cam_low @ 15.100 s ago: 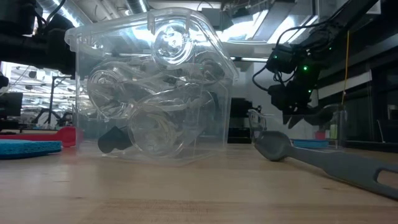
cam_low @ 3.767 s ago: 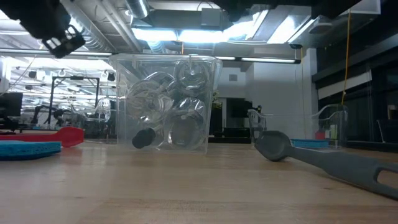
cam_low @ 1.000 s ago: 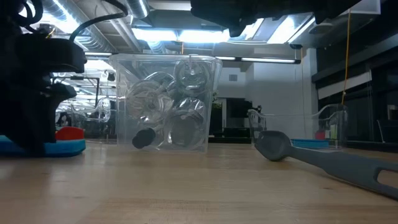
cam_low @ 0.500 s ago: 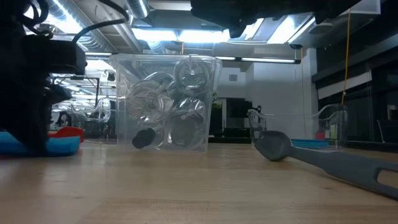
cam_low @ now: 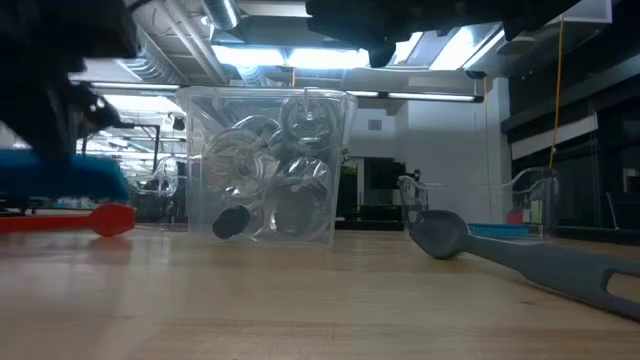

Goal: Pick & Place Kitchen Sink Supplies
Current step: Put the blue sponge into the right transparent bin

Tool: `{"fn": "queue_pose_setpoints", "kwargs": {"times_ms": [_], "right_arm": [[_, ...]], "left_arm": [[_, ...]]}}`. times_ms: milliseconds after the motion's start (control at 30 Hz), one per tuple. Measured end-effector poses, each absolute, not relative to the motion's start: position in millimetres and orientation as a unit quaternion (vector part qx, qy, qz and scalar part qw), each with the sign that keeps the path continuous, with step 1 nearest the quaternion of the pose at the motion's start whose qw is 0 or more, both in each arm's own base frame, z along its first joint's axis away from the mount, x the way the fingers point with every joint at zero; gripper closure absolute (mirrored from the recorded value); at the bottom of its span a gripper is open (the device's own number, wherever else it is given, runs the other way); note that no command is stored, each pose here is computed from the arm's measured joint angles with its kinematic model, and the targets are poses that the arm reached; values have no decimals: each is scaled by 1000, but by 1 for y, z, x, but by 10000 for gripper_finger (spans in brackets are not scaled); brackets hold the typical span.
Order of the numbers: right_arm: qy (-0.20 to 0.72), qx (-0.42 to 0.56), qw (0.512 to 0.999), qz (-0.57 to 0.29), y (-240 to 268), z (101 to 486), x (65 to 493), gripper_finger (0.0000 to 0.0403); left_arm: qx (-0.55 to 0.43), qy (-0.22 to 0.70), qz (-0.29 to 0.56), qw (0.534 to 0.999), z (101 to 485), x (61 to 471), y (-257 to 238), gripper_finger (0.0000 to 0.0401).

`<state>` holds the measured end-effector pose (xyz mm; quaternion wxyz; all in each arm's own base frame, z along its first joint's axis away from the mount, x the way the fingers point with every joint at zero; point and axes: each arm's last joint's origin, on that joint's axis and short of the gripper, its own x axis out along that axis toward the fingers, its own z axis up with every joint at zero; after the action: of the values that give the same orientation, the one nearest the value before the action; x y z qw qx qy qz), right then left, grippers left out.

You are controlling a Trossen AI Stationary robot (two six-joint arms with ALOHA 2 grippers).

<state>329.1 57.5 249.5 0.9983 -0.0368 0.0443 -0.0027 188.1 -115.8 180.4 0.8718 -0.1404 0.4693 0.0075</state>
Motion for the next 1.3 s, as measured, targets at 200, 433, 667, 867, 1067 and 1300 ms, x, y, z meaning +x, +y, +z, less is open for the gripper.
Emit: {"fn": "queue_pose_setpoints", "kwargs": {"times_ms": [200, 433, 667, 867, 1067, 1300], "right_arm": [[44, -38, 998, -3, 57, 250, 329, 270], [43, -43, 998, 32, 59, 250, 329, 270], [37, -82, 993, 78, 62, 250, 329, 270], [14, -105, 987, 121, 65, 253, 329, 270], [6, -107, 985, 137, 66, 254, 328, 270], [3, -106, 981, 165, 68, 254, 328, 270]], "left_arm": [[-168, 375, -99, 906, 214, 189, -119, 399], [-105, 187, -232, 949, 258, 191, -123, 399], [0, 47, -229, 972, 279, 197, -119, 399], [20, 1, -246, 969, 277, 222, -106, 399], [1, -34, -300, 953, 265, 252, -92, 399], [-22, -48, -312, 949, 253, 271, -77, 399]]}}
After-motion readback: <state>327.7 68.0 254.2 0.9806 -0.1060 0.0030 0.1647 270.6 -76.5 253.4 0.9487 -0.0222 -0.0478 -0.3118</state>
